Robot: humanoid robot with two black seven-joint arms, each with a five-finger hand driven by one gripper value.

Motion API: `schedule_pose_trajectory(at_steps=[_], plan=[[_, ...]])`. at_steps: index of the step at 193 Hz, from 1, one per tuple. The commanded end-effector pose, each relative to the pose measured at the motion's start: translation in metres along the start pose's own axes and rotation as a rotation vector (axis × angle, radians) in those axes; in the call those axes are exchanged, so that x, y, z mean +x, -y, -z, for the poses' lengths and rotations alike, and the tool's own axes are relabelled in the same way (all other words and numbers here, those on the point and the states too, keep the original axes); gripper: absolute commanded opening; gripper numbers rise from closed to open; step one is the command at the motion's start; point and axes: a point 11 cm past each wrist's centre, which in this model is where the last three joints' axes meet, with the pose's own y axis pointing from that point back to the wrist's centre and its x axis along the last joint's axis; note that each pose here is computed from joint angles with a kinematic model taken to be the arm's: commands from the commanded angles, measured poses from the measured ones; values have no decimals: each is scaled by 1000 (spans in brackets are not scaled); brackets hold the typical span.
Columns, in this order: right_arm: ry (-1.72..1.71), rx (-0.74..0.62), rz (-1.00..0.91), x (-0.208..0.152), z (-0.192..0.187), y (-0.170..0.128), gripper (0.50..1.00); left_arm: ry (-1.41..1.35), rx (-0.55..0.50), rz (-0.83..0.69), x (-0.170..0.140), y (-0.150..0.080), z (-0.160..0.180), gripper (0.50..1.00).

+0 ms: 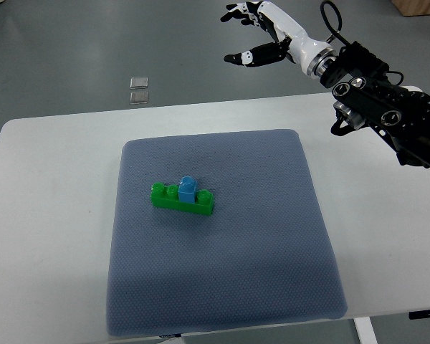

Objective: Stack blue block on green block with right hand

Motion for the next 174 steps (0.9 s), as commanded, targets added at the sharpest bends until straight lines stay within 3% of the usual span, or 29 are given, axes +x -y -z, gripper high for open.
schedule_pose_trajectory(at_steps=[1,38,73,108,174], plan=[[159,-62,-96,12,-26,-11,911,-1,1,-1,0,0,0,1000],[428,-251,-248,22,-81,-38,911,1,0,0,0,0,0,1000],[704,-321,-333,18,-103,-51,911,1,0,0,0,0,0,1000],[912,-298,-297,-5,-107,-50,911,-1,1,0,0,0,0,1000],[992,-173,-286,5,-108,-57,913,1,0,0,0,0,0,1000]])
